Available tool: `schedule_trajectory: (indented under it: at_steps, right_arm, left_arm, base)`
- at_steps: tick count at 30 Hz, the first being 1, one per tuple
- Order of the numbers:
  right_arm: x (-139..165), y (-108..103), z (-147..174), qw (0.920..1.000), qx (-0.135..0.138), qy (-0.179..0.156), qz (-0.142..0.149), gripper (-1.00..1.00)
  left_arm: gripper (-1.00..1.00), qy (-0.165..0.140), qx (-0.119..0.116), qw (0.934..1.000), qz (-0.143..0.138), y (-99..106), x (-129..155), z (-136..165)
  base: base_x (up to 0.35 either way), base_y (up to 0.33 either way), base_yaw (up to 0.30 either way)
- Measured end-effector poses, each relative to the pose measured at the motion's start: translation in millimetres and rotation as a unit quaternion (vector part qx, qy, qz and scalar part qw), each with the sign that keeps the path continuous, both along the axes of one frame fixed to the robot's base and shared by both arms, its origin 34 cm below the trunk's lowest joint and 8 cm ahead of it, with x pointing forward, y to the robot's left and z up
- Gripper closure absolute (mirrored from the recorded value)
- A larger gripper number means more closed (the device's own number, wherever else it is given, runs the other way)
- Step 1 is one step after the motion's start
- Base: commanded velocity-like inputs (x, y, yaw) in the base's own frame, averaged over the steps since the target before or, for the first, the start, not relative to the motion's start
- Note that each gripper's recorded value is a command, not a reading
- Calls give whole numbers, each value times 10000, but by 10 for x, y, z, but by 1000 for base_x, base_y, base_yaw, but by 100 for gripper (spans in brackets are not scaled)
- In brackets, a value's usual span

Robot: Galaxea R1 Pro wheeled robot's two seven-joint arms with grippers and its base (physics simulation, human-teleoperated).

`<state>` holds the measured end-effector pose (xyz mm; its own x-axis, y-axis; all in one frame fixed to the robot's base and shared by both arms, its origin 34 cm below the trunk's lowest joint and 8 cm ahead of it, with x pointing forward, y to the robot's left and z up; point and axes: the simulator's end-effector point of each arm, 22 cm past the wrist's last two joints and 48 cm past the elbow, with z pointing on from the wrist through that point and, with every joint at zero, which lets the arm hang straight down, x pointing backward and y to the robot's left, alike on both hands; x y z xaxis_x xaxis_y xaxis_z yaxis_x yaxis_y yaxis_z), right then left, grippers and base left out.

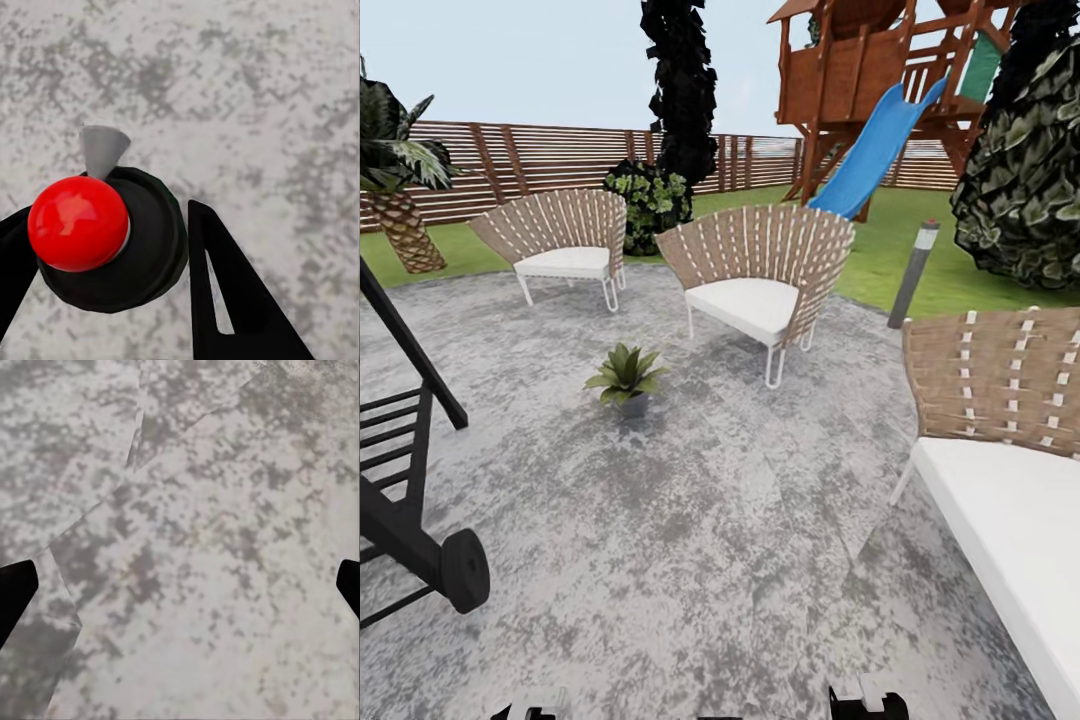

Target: Pick up the pesticide atomizer in the garden and spray insectifuge to fully cover both potted plants in the garden.

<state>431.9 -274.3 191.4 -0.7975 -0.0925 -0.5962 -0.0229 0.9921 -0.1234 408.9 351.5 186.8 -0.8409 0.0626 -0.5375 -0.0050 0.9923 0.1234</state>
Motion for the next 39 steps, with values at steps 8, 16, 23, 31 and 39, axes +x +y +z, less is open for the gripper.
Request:
schedule_trajectory:
  at_steps: [8,16,23,31,39]
  right_arm:
    - [0,0,0,10000,0,0,0,-100]
    - [0,-1,0,10000,-1,-1,-1,-100]
    - [0,-1,0,10000,-1,-1,-1,-100]
    - [0,0,0,10000,0,-1,0,-100]
    - [-4,-15,-1,10000,-14,3,-1,-100]
  left_arm:
    - [100,-3,-2,10000,9,2,1,1]
    - [100,-2,-3,10000,11,1,1,1]
    - [100,-5,-4,10000,17,3,3,2]
    - [100,-2,-4,10000,18,3,-1,0]
    - [100,0,-6,10000,18,1,-1,0]
  base:
    - [271,-163,277]
    - [274,-168,182]
    - [289,-168,41]
    - [298,-159,255]
    - [309,-139,132]
